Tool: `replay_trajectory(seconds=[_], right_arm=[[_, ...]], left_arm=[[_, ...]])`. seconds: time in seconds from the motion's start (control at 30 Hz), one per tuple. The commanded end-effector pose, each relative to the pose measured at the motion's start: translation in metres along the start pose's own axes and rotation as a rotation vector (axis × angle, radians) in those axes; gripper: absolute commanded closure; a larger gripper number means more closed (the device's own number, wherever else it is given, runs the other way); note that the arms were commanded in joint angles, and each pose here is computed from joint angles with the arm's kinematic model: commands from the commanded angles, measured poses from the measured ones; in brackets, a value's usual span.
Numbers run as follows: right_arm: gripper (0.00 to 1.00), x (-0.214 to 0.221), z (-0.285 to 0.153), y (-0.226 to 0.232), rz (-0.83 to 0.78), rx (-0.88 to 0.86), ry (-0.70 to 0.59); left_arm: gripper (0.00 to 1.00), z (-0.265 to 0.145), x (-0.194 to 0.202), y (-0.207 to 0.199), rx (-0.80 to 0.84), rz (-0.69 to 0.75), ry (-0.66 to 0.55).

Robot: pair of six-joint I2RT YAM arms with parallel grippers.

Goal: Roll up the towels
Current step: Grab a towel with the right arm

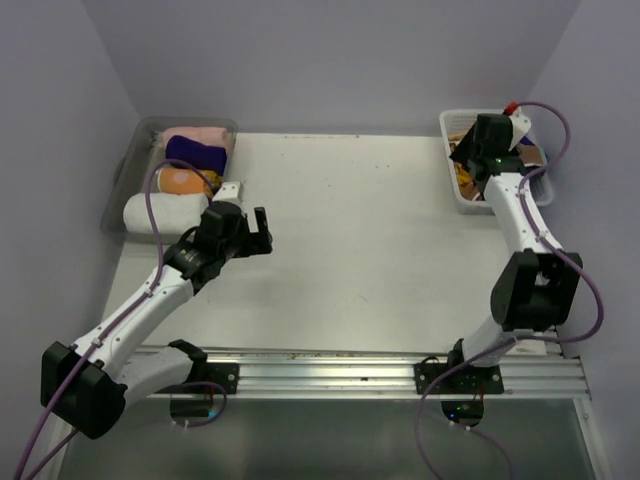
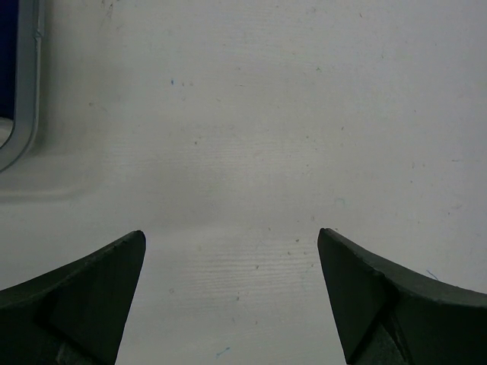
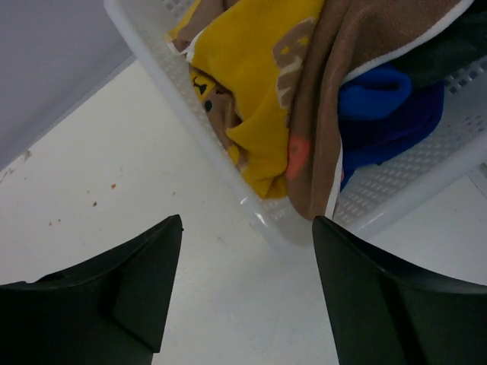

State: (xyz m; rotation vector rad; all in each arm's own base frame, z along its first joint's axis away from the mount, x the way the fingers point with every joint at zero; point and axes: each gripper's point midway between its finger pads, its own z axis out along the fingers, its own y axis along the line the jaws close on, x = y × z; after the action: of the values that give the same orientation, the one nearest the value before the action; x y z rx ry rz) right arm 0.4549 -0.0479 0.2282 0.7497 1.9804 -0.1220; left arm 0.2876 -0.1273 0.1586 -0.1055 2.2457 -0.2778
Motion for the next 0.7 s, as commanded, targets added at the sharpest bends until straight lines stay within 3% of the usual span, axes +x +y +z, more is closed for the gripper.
replay_trajectory(seconds=[0.0,0.03,0.13,0.33,0.37,0.47,0.5,0.53,0.67], right_arm=[[0.24,-0.010,0.042,-0.009,0.027,0.033,0.070],[0.24,-0.024,0.048,-0.004,0.036,0.028,0.057],[0.25,-0.012,0.080,-0.007,0.033,0.039,0.130],[0.40,0.003,0.120,-0.006,0.030,0.055,0.182],[0.45,0.004,0.123,-0.007,0.031,0.061,0.184],[0.72,0.002,0.124,-0.007,0.034,0.062,0.181],[0.91,0.001,0.121,-0.006,0.036,0.055,0.177],[0.99,-0.010,0.111,-0.003,0.049,0.036,0.151],[1.00,-0.028,0.083,-0.002,0.081,-0.003,0.081]], left_arm=[[0.00,-0.010,-0.020,-0.008,0.030,0.002,-0.051],[0.00,-0.010,-0.021,-0.008,0.029,0.004,-0.053],[0.00,-0.010,-0.022,-0.009,0.032,0.004,-0.052],[0.00,-0.009,-0.022,-0.010,0.036,0.000,-0.048],[0.00,-0.009,-0.022,-0.011,0.035,0.001,-0.048],[0.00,-0.011,-0.023,-0.009,0.028,0.001,-0.050],[0.00,-0.012,-0.024,-0.009,0.028,0.000,-0.054],[0.00,-0.012,-0.024,-0.009,0.028,0.002,-0.055],[0.00,-0.012,-0.023,-0.008,0.025,0.002,-0.055]])
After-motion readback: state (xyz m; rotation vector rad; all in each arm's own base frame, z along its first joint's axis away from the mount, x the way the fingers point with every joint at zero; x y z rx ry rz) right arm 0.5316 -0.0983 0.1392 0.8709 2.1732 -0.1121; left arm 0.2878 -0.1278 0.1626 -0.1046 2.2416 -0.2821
